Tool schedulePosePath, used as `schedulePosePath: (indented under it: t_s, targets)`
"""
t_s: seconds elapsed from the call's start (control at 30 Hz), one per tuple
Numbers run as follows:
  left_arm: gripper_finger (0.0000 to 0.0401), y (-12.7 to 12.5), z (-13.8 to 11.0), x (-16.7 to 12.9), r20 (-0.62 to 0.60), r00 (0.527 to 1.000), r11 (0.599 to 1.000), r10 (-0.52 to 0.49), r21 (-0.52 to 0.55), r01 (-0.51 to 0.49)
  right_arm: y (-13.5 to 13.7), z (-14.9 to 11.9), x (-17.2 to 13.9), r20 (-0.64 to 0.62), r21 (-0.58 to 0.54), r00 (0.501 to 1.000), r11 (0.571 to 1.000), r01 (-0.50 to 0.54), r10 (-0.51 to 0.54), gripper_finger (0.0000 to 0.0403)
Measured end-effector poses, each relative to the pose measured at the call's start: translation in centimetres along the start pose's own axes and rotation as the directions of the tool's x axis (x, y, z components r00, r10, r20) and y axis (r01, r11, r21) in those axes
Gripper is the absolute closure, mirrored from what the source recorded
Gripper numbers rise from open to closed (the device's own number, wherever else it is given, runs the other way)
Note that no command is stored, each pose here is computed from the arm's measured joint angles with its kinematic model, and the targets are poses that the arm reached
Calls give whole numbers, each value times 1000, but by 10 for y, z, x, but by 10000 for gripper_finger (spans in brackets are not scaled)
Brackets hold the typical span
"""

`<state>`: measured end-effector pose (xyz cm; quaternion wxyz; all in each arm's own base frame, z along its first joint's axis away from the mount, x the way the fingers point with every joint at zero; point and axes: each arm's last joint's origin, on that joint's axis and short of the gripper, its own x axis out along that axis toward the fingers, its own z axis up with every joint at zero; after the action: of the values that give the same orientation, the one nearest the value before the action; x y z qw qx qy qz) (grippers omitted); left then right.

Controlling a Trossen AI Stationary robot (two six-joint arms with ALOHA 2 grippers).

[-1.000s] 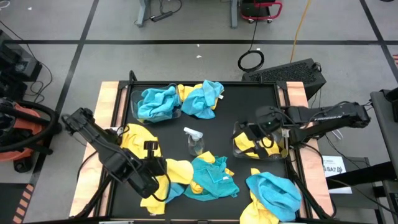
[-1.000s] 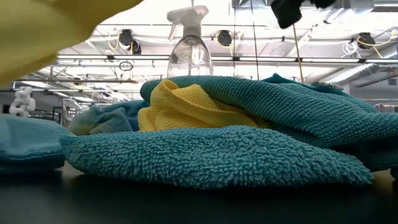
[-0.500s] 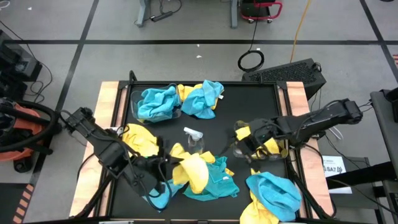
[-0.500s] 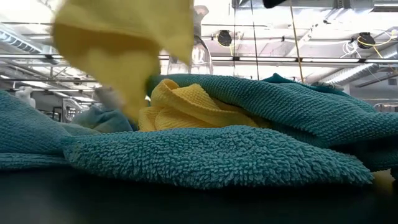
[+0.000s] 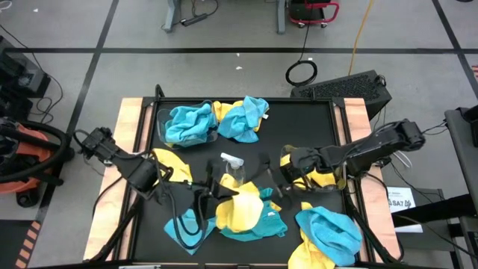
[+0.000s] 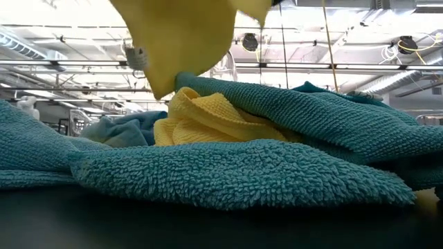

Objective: Sort microfiber towel by color & place in baskets
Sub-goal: Put the yellow microfiber towel into the bottom transparent bin

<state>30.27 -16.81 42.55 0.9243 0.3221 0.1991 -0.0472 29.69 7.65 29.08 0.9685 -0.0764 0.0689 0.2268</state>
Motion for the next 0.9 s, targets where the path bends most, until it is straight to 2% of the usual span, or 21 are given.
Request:
schedulePosePath:
  t_s: [0.2, 0.43, 0.63, 0.77, 0.9]
  targets:
    - [400, 16, -1, 10, 65, 997, 999, -34, 12, 33, 1, -2, 13, 84, 18, 992, 996, -93, 91, 96]
    - [400, 24, -1, 36, 180, 978, 994, -102, 57, 93, -1, -8, 25, 138, 7, 987, 996, -87, 85, 96]
    - [400, 24, -4, 52, 188, 975, 991, -120, 78, 107, 0, -7, 26, 154, -3, 985, 997, -81, 80, 103]
    - [400, 28, -4, 52, 201, 974, 993, -109, 70, 97, 1, -10, 27, 121, -1, 989, 997, -83, 82, 148]
    - [400, 30, -1, 52, 242, 964, 992, -114, 73, 99, 0, -12, 27, 100, -22, 994, 999, -40, 42, 234]
